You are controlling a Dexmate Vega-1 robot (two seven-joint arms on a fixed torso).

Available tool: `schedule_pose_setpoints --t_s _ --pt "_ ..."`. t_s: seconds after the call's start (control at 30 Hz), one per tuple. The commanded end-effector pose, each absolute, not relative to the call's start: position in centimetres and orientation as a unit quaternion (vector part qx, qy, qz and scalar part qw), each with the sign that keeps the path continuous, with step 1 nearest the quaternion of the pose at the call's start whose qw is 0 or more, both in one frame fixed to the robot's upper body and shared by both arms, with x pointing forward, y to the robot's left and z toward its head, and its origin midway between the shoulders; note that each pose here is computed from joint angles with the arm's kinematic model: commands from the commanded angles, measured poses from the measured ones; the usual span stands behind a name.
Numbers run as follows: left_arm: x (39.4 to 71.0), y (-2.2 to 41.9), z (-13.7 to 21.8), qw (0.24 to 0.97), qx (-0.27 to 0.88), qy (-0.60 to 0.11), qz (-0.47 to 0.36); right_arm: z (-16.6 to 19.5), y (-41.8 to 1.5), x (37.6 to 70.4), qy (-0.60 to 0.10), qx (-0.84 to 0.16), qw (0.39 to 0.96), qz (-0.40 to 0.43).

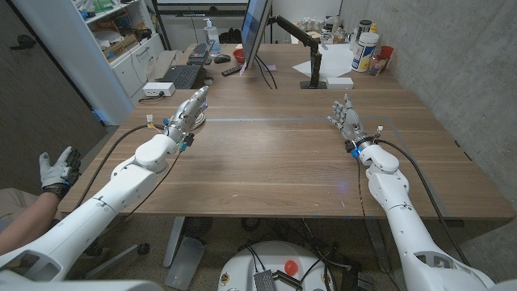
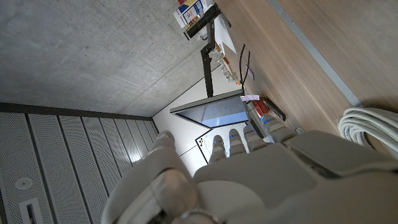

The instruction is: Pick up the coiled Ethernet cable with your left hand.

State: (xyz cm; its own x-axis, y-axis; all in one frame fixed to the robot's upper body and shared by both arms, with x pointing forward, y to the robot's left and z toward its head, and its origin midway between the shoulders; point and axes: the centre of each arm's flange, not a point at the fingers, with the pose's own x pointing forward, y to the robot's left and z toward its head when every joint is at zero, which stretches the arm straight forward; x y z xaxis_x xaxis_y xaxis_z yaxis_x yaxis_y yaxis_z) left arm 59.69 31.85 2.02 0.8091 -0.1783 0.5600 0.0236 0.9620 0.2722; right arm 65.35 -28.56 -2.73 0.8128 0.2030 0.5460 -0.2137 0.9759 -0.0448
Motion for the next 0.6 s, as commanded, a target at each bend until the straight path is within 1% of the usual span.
schedule_pose_setpoints --t_s 0.03,0.6 --pt "58.8 32.3 2.6 0.935 0.159 -0.313 -0.041 -2.7 -28.7 65.3 -0.287 0.01 0.952 0.105" --pt "57.3 33.5 3.3 0.928 0.185 -0.321 -0.026 -2.7 -28.7 65.2 -0.286 0.007 0.952 0.105"
